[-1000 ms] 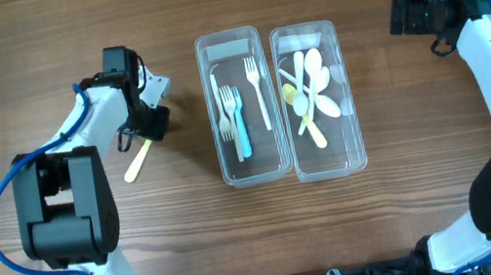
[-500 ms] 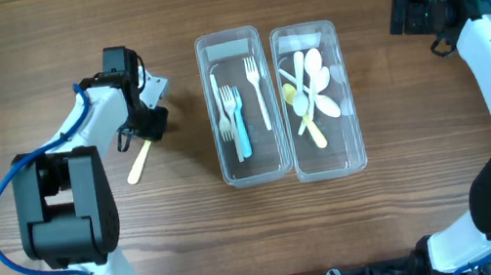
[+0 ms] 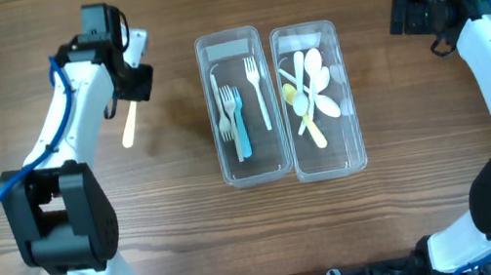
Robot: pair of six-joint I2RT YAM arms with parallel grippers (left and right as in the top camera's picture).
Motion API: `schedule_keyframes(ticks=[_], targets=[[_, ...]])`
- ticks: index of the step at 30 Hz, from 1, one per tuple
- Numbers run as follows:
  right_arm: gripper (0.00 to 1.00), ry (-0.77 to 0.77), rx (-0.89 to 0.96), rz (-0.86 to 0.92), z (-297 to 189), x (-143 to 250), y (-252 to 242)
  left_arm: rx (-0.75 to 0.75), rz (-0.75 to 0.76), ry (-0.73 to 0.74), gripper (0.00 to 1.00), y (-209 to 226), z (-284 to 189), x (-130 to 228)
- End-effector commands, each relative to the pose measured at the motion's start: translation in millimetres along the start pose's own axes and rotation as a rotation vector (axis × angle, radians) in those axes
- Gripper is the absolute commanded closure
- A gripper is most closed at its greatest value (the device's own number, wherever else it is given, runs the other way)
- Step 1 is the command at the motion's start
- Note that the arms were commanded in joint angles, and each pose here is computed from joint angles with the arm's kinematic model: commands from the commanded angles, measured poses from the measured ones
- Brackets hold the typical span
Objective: Pack container
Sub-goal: 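Lift the cream fork and carry it over the left container, then lower the cream fork into the left container and release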
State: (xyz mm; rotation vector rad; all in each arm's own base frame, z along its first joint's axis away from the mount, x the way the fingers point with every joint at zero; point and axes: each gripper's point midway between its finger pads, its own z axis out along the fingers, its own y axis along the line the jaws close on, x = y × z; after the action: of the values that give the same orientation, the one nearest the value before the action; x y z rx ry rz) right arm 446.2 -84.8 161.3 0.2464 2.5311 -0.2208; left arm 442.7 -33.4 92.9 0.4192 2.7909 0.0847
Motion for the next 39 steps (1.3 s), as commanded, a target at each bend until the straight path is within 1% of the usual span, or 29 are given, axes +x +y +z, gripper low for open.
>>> schedule_keyframes(ticks=[1, 3, 6, 8, 11, 14, 19, 24, 29, 32, 35, 39], targets=[[0.0, -0.044, 0.01, 0.014, -13, -12, -2, 0.028, -0.003, -0.076, 0.84, -16, -37, -25], [0.0, -0.044, 0.01, 0.014, -13, -12, -2, 0.061, -0.003, -0.092, 0.85, -29, -49, -33], [0.0, -0.044, 0.011, 0.013, -13, -12, -2, 0.092, -0.048, -0.137, 0.9, -49, -70, -51], [0.0, -0.044, 0.011, 0.014, -13, -12, -2, 0.143, -0.068, -0.166, 0.91, -66, -82, -61], [0.0, -0.044, 0.01, 0.014, -13, -12, -2, 0.27, -0.161, -0.194, 0.92, -98, -101, -74], [0.0, -0.044, 0.011, 0.013, -13, -12, -2, 0.387, -0.272, -0.164, 0.92, -123, -108, -74], [0.0, -0.044, 0.01, 0.014, -13, -12, -2, 0.404, -0.441, -0.081, 0.96, -132, -102, -64], [0.0, -0.044, 0.011, 0.014, -13, -12, -2, 0.401, -0.43, -0.012, 0.95, -146, -89, -54], [0.0, -0.043, 0.011, 0.013, -13, -12, -2, 0.41, -0.374, 0.032, 0.92, -176, -77, -47], [0.0, -0.044, 0.011, 0.014, -13, -12, -2, 0.417, -0.346, 0.041, 0.91, -190, -72, -46], [0.0, -0.044, 0.011, 0.014, -13, -12, -2, 0.418, -0.336, 0.05, 0.91, -196, -70, -45], [0.0, -0.044, 0.011, 0.014, -13, -12, -2, 0.391, -0.339, 0.045, 0.92, -191, -66, -45]])
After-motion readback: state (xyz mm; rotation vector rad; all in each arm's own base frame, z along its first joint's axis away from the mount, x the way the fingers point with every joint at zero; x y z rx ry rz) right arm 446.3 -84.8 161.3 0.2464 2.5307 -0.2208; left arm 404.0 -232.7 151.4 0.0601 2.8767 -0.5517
